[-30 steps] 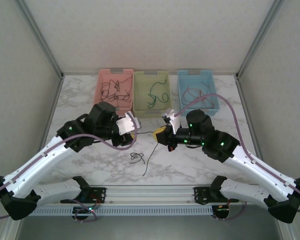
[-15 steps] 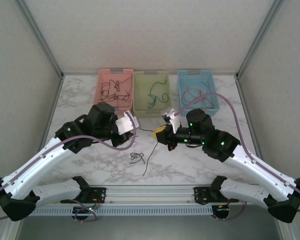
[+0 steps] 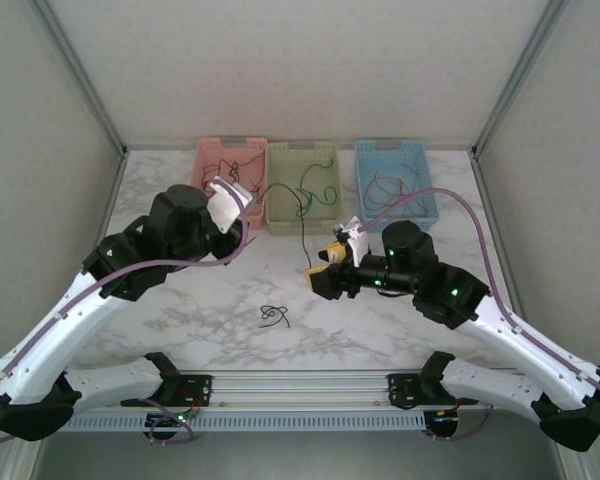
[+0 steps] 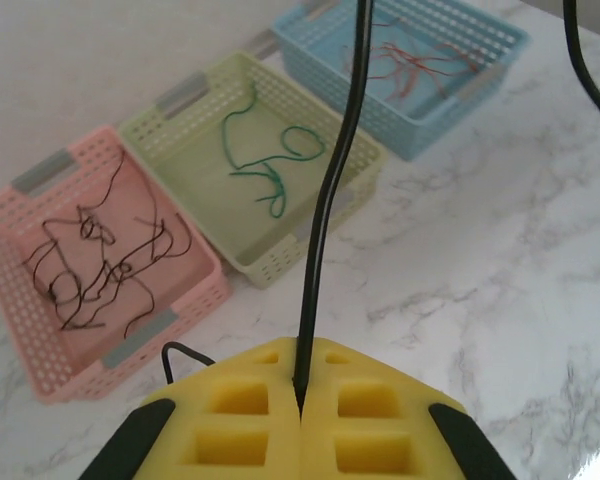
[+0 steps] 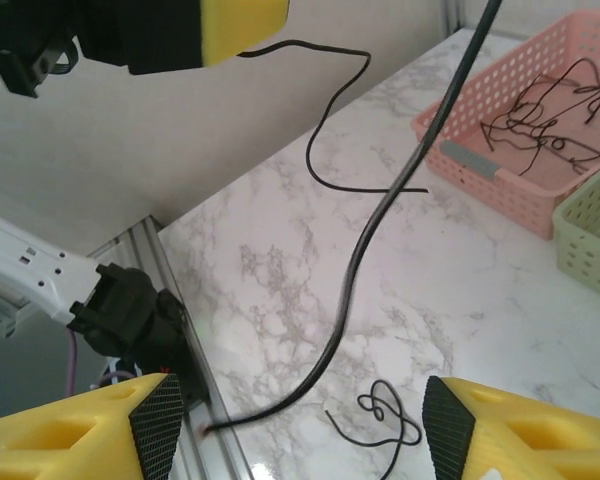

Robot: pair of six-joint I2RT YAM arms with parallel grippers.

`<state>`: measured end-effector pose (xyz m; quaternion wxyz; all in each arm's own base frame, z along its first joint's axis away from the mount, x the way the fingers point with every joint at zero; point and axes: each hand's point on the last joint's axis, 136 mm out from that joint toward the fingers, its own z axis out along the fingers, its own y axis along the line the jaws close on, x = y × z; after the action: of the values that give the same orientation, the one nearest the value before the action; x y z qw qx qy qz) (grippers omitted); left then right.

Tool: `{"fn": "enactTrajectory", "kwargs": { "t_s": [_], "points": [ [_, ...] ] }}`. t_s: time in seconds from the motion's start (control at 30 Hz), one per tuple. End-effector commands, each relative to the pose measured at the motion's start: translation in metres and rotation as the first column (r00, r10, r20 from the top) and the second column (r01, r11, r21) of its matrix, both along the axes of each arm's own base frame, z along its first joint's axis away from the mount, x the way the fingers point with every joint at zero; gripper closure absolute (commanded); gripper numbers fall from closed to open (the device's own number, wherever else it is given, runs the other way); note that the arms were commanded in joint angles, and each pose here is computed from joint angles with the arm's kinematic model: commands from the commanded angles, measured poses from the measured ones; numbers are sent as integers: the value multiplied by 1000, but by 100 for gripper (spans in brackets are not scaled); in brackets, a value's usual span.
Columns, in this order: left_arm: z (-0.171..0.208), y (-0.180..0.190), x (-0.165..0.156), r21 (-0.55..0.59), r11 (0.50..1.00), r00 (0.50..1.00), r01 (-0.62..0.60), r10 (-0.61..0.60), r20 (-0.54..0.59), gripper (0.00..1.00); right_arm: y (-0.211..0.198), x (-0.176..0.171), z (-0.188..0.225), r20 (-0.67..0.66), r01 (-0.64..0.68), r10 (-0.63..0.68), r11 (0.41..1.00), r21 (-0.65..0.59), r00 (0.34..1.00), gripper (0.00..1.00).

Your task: Untangle the cables

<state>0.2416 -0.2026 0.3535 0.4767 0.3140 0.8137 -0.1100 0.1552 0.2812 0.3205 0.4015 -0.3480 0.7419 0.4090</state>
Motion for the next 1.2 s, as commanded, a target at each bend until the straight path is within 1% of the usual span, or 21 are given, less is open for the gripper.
{"fn": "enactTrajectory", "kwargs": {
  "t_s": [0.0, 0.07, 0.17, 0.23, 0.33, 0.43, 0.5, 0.63, 0.7, 0.8, 1.0, 1.17],
  "points": [
    [-4, 13, 15, -30, 986, 985, -163, 161, -68, 100, -4, 5, 1, 18, 35, -35, 999, 5, 999, 32],
    [-3, 15, 27, -57, 976, 976, -210, 206, -78, 100, -4, 6, -2, 9, 37, -37, 999, 0, 999, 32],
    [-5, 28, 54, -82, 942, 942, -325, 315, -118, 100, -4, 6, -5, 8, 43, -43, 999, -3, 999, 32],
    [-4, 39, 72, -102, 908, 910, -407, 392, -138, 100, -4, 6, -5, 5, 41, -41, 999, 3, 999, 32],
    [-4, 49, 101, -141, 866, 876, -479, 463, -136, 100, -4, 5, -6, -3, 36, -36, 999, 6, 999, 33],
    [-15, 62, 135, -131, 824, 831, -552, 530, -168, 100, -4, 4, -7, -8, 36, -36, 999, 5, 999, 33],
    [-21, 68, 157, -137, 801, 809, -583, 555, -194, 100, -5, 3, -8, -10, 35, -35, 999, 4, 999, 33],
    [-22, 79, 195, -144, 761, 772, -633, 607, -189, 100, -7, 0, -10, -25, 36, -35, 999, 9, 999, 33],
    [-34, 82, 214, -140, 744, 753, -653, 619, -225, 100, -8, -3, -11, -41, 30, -29, 999, 17, 999, 33],
    [-50, 86, 234, -130, 729, 733, -672, 630, -257, 100, -12, -6, -14, -52, 38, -37, 999, 23, 998, 33],
    [-95, 90, 259, -61, 713, 689, -699, 648, -324, 100, -19, -7, -21, -63, 57, -57, 998, 2, 996, 34],
    [-130, 92, 273, -12, 700, 653, -714, 659, -373, 100, -19, -7, -18, -64, 58, -58, 998, -2, 996, 34]
  ]
}}
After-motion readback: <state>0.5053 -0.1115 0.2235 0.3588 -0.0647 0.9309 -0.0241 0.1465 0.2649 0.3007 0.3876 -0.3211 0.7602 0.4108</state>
